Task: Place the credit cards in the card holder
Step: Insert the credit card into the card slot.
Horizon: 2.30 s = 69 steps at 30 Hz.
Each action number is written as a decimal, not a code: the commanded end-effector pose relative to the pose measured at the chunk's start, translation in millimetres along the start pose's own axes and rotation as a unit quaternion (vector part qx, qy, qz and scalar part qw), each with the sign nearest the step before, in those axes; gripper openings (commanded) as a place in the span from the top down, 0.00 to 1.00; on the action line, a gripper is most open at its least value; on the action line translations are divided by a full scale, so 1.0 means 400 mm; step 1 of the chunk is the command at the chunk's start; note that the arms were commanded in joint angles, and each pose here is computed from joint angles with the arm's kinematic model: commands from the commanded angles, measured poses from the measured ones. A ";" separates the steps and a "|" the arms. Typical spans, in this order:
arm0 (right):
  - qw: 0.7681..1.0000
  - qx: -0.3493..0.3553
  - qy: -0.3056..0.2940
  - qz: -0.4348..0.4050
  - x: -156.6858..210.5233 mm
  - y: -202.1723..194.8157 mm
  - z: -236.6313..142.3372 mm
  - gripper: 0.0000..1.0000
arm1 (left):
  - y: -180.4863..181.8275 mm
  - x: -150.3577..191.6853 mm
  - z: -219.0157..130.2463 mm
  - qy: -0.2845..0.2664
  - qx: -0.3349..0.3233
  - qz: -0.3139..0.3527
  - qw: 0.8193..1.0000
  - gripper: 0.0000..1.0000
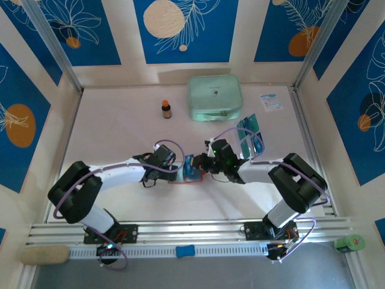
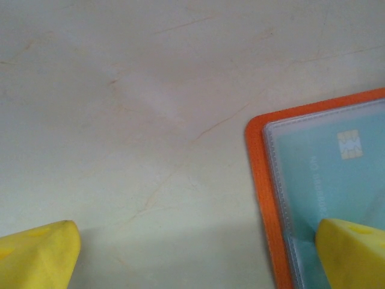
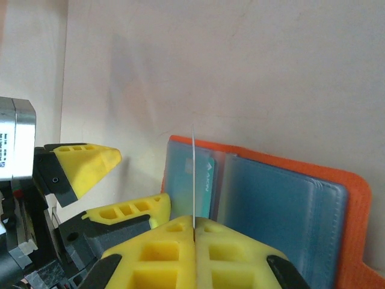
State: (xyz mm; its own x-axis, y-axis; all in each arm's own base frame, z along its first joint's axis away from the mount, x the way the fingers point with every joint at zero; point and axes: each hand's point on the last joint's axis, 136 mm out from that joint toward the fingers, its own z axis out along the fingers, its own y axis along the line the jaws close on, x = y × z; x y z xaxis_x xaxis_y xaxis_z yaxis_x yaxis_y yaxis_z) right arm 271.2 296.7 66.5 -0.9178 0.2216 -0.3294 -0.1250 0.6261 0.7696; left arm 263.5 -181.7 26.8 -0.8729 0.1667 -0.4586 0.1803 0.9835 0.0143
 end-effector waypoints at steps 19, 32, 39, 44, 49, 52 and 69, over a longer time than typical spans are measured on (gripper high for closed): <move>1.000 -0.003 -0.013 0.012 -0.009 0.002 0.038 1.00 | 0.029 0.036 0.003 0.016 -0.016 -0.006 1.000 0.00; 1.000 0.003 -0.002 0.018 0.016 -0.015 0.050 1.00 | 0.029 0.036 0.003 0.015 -0.015 -0.008 1.000 0.00; 1.000 0.008 0.000 0.021 0.026 -0.025 0.046 1.00 | 0.030 0.037 0.003 0.014 -0.015 -0.008 1.000 0.00; 1.000 0.013 0.008 0.022 0.045 -0.034 0.042 1.00 | 0.029 0.035 0.003 0.014 -0.015 -0.008 1.000 0.00; 0.999 0.021 0.016 0.024 0.060 -0.046 0.038 1.00 | 0.028 0.034 0.002 0.013 -0.015 -0.008 1.000 0.00; 0.999 0.025 0.021 0.024 0.068 -0.048 0.035 1.00 | 0.028 0.034 0.003 0.013 -0.015 -0.008 1.000 0.00; 0.998 0.045 0.037 0.029 0.095 -0.066 0.030 1.00 | 0.028 0.034 0.003 0.014 -0.015 -0.008 1.000 0.00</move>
State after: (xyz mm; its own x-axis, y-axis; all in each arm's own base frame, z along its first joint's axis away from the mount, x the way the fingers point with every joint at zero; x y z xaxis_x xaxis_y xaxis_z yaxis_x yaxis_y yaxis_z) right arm 254.3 306.0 38.8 -0.9387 0.2107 -0.2729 -0.0773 0.6429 0.7621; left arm 261.1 -179.5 25.5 -0.8754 0.1486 -0.4599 0.1647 0.9863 0.0053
